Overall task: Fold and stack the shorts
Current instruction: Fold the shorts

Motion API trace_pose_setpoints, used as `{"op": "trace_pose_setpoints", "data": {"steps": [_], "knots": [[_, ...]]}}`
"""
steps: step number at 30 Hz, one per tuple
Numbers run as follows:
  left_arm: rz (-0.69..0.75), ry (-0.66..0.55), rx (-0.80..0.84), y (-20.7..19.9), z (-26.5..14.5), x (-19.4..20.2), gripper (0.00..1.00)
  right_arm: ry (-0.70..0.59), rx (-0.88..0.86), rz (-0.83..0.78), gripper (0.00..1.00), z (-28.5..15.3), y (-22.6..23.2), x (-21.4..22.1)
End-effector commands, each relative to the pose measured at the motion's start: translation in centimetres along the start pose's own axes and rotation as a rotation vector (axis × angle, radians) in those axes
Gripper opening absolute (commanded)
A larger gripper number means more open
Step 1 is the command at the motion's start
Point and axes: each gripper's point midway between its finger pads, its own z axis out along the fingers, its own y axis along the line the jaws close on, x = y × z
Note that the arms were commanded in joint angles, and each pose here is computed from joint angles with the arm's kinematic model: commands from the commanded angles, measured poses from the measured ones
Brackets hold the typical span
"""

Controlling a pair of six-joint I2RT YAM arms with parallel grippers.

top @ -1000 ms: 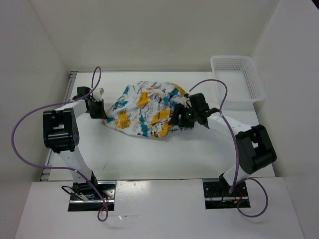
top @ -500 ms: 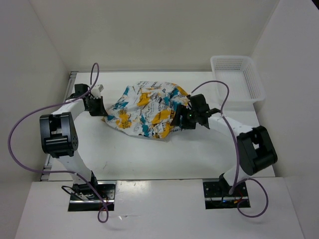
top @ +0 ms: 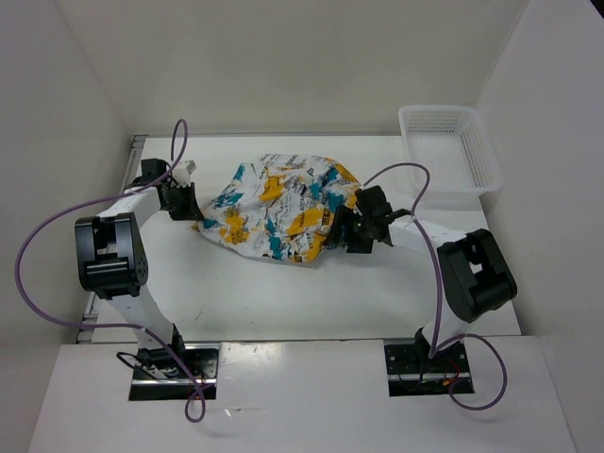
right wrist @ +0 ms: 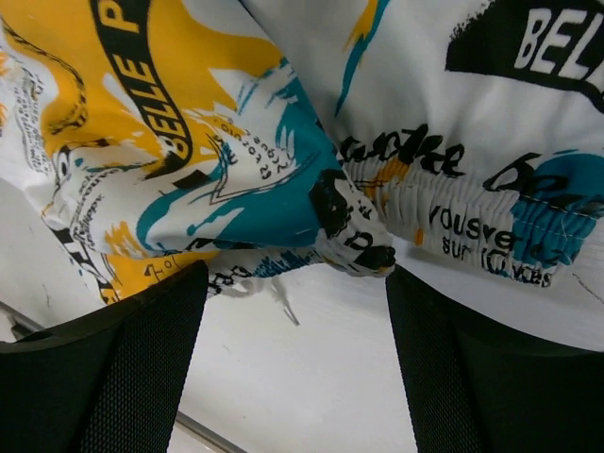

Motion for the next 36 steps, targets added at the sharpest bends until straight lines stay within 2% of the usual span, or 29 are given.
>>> {"op": "trace_pose_setpoints", "data": {"steps": [1,6,8,12,13,14,16,17,20,24,25,31,33,36], "knots": [[0.019,-0.040,0.008,-0.4,-1.1,-1.3,0.00,-0.115,-0.065,0.000,0.81,-0.6,2.1,-3.3],[0.019,-0.040,0.008,-0.4,-1.1,-1.3,0.00,-0.169,-0.117,0.014,0.82,-0.6,3.4,-4.7],[0.019,-0.040,0.008,-0.4,-1.1,-1.3,0.00,-0.203,-0.129,0.007,0.78,-0.8,3.9,-5.6],[0.019,-0.040,0.008,-0.4,-1.1,-1.3,0.00,-0.173,-0.145,0.032,0.67,0.3,4.1,-5.4],[0.019,-0.040,0.008,-0.4,-1.1,-1.3,0.00,-0.173,-0.145,0.032,0.62,0.3,4.1,-5.4],[0.019,-0.040,0.008,-0.4,-1.1,-1.3,0.00,-0.174,-0.157,0.028,0.49,0.5,4.4,-5.7],[0.017,-0.054,0.027,-0.6,-1.4,-1.8,0.00,-0.192,-0.173,0.031,0.33,0.4,4.8,-6.1],[0.024,-0.070,0.050,-1.2,-1.9,-2.4,0.00,-0.189,-0.178,0.036,0.20,0.3,4.6,-6.2],[0.041,-0.139,0.070,-1.5,-4.0,-5.4,0.00,-0.274,-0.246,-0.005,0.02,-2.3,7.0,-8.9],[0.105,-0.310,0.062,-2.3,-9.7,-11.7,0.00,-0.466,-0.304,-0.064,0.00,-8.7,9.0,-14.5],[0.117,-0.331,0.059,-2.6,-10.5,-12.7,0.00,-0.538,-0.334,-0.099,0.00,-11.6,10.4,-16.3],[0.200,-0.481,0.096,-5.6,-18.2,-18.0,0.00,-0.734,-0.386,-0.214,0.00,-22.3,13.4,-20.7],[0.257,-0.594,0.064,-6.7,-23.2,-20.7,0.00,-0.767,-0.382,-0.264,0.00,-24.5,13.6,-21.4],[0.319,-0.750,-0.007,-7.1,-30.3,-23.5,0.00,-0.861,-0.385,-0.357,0.00,-30.1,15.3,-22.3]]}}
